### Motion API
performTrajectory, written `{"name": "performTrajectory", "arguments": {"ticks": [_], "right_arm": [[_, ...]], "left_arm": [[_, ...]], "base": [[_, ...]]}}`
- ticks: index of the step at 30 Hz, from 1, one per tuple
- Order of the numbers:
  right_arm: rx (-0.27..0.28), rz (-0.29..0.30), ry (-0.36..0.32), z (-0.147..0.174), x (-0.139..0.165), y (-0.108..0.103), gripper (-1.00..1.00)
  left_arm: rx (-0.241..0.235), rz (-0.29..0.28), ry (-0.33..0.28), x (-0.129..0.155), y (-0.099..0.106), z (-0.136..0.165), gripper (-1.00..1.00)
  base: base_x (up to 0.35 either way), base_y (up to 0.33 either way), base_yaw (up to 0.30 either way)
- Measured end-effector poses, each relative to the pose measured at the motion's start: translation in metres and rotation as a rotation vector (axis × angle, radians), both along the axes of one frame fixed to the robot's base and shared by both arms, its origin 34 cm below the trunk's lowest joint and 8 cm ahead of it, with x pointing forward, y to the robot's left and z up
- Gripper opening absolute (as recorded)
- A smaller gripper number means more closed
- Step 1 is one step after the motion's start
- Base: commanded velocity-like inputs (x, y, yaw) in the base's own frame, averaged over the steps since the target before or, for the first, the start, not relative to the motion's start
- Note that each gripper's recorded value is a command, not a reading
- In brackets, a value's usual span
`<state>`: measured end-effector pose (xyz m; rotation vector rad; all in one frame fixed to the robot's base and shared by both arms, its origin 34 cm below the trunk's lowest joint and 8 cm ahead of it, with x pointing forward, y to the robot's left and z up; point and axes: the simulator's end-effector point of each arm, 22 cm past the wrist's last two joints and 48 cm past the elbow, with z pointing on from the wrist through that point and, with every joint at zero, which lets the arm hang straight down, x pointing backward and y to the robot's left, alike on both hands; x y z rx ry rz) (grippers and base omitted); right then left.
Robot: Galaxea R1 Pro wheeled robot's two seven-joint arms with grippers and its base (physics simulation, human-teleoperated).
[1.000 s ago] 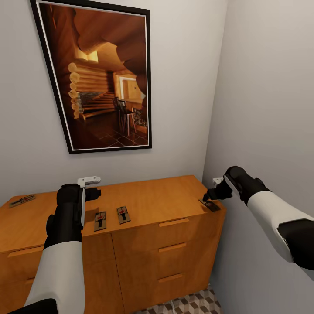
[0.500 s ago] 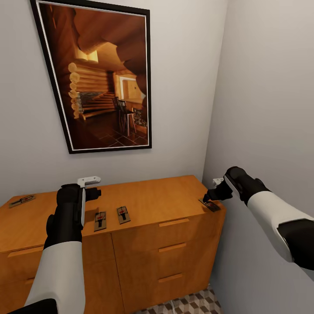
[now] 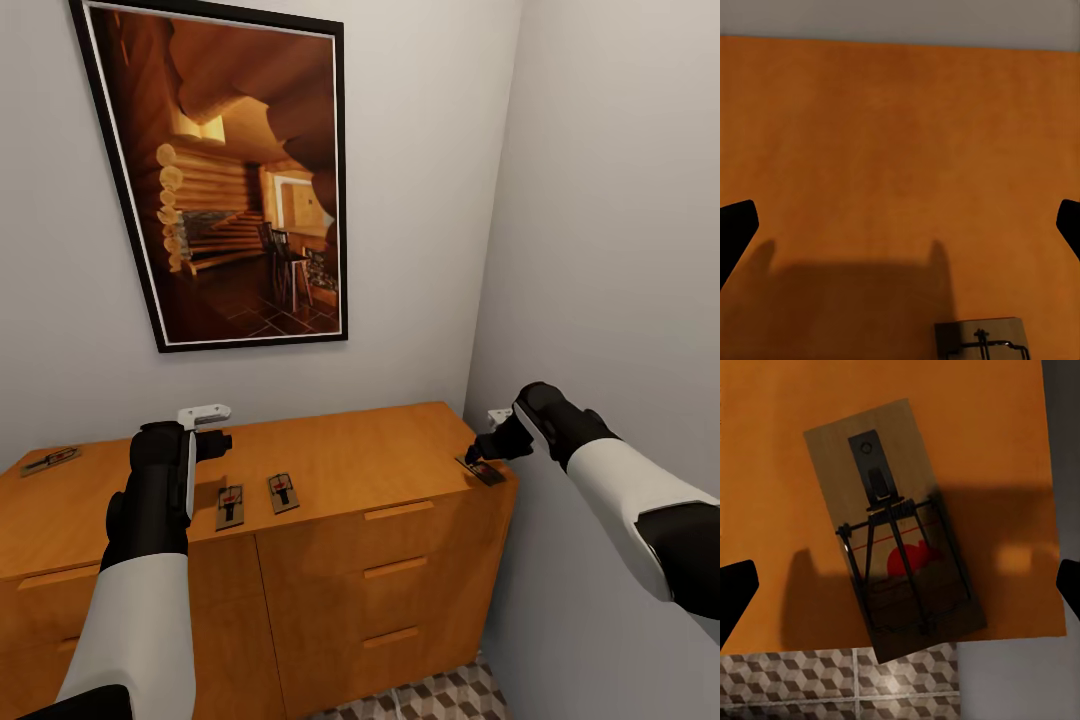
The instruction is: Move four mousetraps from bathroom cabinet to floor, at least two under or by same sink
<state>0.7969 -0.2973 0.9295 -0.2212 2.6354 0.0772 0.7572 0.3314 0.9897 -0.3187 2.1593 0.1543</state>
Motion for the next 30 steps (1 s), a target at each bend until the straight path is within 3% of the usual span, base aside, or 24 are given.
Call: {"name": "performTrajectory", "arguments": {"ticks": [30], "right_arm": [[0.002, -0.016, 0.042, -0.015, -0.008, -0.005, 1.00]], "left_arm": [[0.000, 0.000, 0.000, 0.000, 0.000, 0.000, 1.00]], "base": [[0.000, 0.000, 0.000]]}}
